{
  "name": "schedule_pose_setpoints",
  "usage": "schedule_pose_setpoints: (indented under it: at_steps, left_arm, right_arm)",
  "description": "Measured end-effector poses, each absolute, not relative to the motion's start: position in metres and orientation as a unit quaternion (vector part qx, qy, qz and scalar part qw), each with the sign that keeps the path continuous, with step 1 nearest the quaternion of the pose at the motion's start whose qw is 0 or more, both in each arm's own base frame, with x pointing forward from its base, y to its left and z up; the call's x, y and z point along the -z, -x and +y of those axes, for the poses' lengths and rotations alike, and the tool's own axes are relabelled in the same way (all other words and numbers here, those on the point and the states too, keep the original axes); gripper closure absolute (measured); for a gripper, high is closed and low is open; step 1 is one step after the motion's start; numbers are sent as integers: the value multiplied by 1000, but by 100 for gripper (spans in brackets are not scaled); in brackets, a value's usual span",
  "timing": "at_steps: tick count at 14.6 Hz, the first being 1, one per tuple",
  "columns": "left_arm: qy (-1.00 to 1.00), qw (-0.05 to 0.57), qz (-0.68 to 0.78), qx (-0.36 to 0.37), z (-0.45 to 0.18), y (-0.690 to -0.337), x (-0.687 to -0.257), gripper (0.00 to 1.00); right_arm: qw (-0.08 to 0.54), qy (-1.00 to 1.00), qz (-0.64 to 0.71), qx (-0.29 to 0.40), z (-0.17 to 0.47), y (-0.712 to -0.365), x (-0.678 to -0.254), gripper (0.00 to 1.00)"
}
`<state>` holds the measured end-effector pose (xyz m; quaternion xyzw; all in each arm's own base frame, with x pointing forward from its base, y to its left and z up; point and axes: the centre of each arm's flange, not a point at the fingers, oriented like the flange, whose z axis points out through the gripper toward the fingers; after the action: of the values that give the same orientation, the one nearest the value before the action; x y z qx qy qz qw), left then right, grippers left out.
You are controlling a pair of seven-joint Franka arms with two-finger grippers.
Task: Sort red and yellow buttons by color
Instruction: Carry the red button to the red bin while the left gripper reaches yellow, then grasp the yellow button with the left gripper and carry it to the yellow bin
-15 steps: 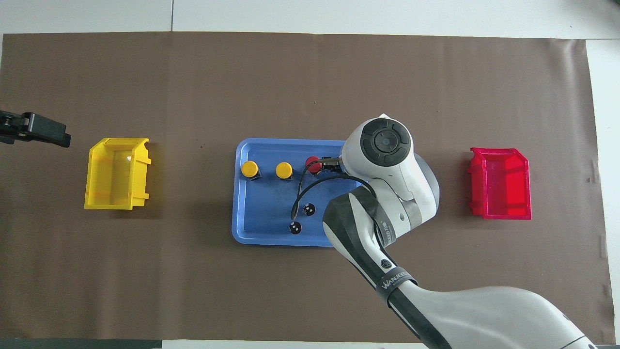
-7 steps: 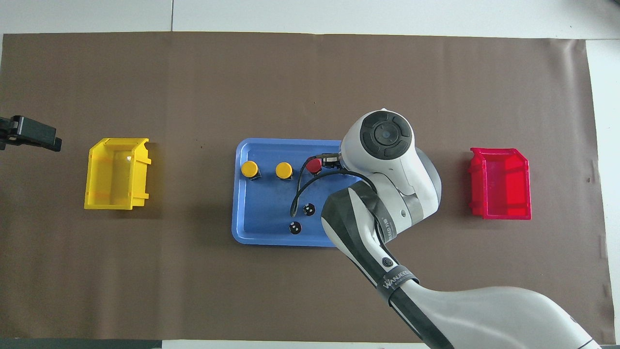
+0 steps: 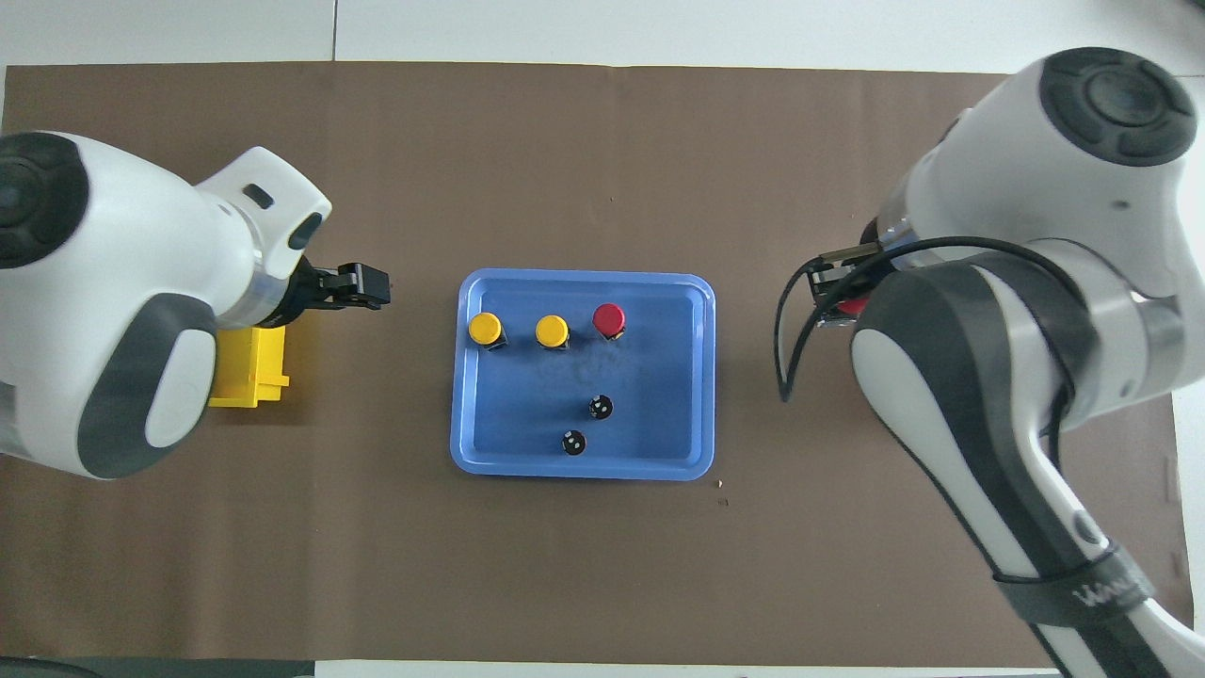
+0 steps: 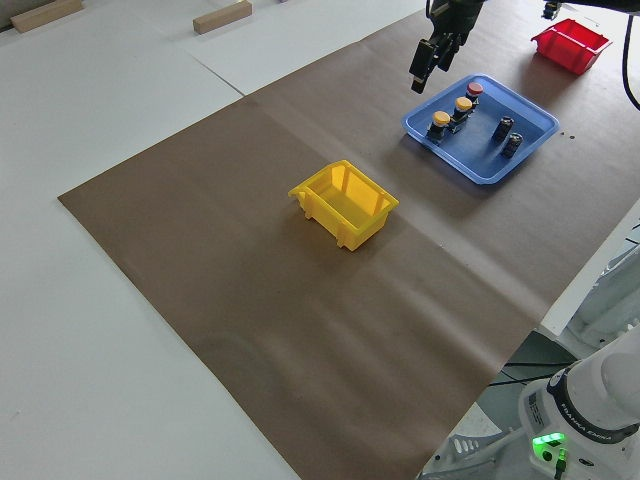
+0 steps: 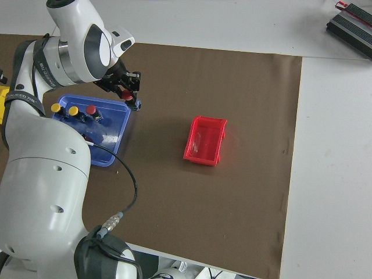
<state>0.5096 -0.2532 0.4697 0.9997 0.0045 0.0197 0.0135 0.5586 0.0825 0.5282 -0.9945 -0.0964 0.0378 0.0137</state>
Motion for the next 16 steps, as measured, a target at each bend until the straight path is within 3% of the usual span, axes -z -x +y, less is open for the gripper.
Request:
schedule_pose_setpoints:
  at_steps: [4, 9, 13, 14, 16]
  left_arm:
    - [-1000, 16, 23, -13, -308, -505, -388, 7]
    - [-999, 24, 28, -23, -318, -513, -355, 9]
    - [-999, 22, 45, -18, -321, -510, -352, 52]
    - [-999, 20, 45, -15, -324, -507, -352, 59]
    - [-998, 17, 57, -10, -330, -505, -355, 59]
  right_arm:
    - [23, 990, -141, -17, -39, -530, -479, 59]
    - [19, 988, -155, 3, -56, -501, -426, 59]
    - [17, 987, -161, 11, -60, -487, -401, 59]
    - [17, 987, -160, 11, -62, -484, -396, 59]
    - [14, 988, -155, 19, -66, -480, -386, 59]
